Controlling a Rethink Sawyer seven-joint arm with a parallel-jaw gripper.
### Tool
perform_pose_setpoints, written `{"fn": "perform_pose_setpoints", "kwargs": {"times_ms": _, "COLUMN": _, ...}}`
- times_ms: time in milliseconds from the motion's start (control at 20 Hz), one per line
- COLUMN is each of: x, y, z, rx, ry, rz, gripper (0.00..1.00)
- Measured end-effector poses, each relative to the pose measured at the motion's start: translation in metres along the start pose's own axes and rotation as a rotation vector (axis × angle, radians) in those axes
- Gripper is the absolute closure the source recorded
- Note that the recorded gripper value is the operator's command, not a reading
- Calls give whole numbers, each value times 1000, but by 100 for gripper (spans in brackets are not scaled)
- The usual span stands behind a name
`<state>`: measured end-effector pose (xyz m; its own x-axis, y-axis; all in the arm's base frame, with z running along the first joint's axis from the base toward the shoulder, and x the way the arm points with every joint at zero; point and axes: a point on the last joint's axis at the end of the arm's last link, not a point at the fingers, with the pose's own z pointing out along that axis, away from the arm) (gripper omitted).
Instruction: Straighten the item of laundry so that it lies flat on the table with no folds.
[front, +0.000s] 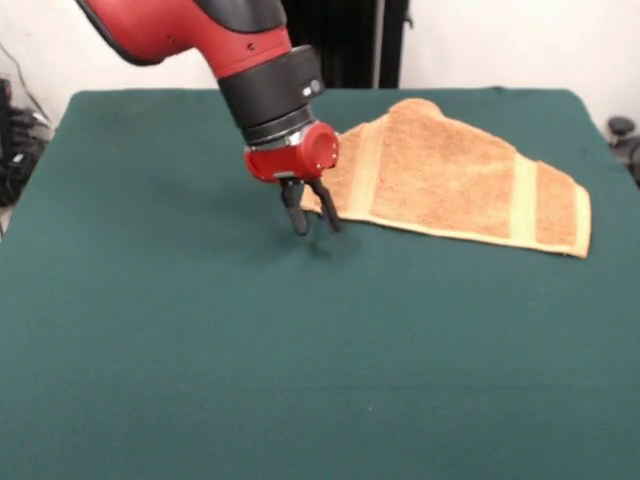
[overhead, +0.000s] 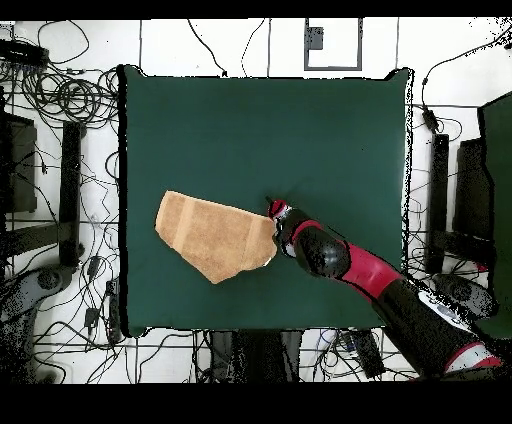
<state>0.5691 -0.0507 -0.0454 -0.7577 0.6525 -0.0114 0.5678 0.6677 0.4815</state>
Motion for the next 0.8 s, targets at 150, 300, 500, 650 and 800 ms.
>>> {"fn": "perform_pose_setpoints", "kwargs": {"times_ms": 150, "x": 1, "y": 2, "z": 2, "rx": -20, "ry": 29, "rz": 33, "gripper": 0}}
{"fn": "perform_pose_setpoints", "kwargs": {"times_ms": 300, "x": 6, "y": 8, "z": 7, "rx": -46, "ry": 79, "rz": 73, "gripper": 0}}
{"fn": "perform_pose_setpoints", "kwargs": {"times_ms": 500, "x": 17, "y": 18, "z": 14, "rx": -70, "ry": 146, "rz": 109, "gripper": 0}}
{"fn": "perform_pose_setpoints", "kwargs": {"times_ms": 650, "x": 35, "y": 26, "z": 22, "rx": -75, "ry": 254, "rz": 159, "gripper": 0}}
{"fn": "perform_pose_setpoints", "kwargs": {"times_ms": 800, "x": 59, "y": 31, "z": 28, "rx": -68, "ry": 382, "rz": 197, "gripper": 0}}
